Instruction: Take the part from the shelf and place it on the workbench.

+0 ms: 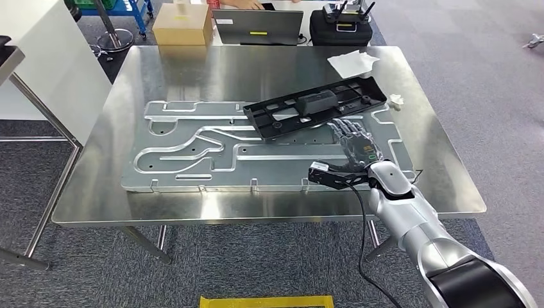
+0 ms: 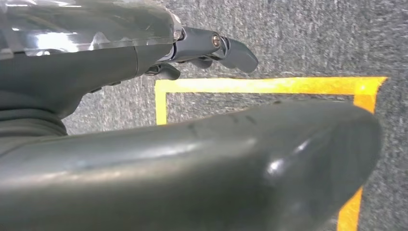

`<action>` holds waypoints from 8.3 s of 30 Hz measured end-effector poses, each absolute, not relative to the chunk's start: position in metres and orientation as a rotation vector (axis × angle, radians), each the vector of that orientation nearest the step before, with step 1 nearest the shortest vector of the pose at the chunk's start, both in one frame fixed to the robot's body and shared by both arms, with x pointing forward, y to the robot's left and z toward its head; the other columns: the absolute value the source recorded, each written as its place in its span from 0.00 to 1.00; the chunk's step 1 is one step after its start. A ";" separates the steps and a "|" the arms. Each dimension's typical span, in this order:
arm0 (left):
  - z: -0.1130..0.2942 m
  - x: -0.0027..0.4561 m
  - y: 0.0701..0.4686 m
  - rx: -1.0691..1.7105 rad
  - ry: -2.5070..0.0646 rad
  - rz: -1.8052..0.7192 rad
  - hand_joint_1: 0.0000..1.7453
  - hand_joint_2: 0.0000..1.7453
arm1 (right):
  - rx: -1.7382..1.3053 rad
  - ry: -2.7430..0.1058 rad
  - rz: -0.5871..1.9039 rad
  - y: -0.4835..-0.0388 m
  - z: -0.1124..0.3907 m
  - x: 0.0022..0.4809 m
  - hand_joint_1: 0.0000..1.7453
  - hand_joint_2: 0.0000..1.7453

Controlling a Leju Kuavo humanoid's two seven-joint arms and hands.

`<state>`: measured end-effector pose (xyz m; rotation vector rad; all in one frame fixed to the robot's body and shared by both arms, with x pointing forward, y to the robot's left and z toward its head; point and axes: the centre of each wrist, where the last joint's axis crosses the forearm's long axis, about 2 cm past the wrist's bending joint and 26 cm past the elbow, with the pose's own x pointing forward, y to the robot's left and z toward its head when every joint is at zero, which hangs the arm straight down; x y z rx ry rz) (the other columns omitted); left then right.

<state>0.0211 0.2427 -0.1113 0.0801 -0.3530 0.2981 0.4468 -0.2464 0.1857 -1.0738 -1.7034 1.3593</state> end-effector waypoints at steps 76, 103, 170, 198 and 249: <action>-0.111 0.033 0.249 0.068 -0.359 0.110 0.00 0.00 | -0.834 -1.472 1.016 -0.330 0.043 0.326 0.00 0.00; -0.110 0.036 0.247 0.053 -0.345 0.068 0.00 0.00 | -0.988 -1.387 1.064 -0.325 0.035 0.307 0.00 0.00; -0.110 0.037 0.241 0.052 -0.322 0.052 0.00 0.00 | -1.005 -1.377 0.926 -0.362 0.037 0.301 0.00 0.00; -0.110 0.036 0.240 0.052 -0.314 0.051 0.00 0.00 | -0.945 -1.292 0.917 -0.369 0.015 0.283 0.00 0.00; -0.110 0.040 0.244 0.073 -0.323 0.040 0.00 0.00 | -0.907 -1.290 1.016 -0.359 0.010 0.274 0.00 0.00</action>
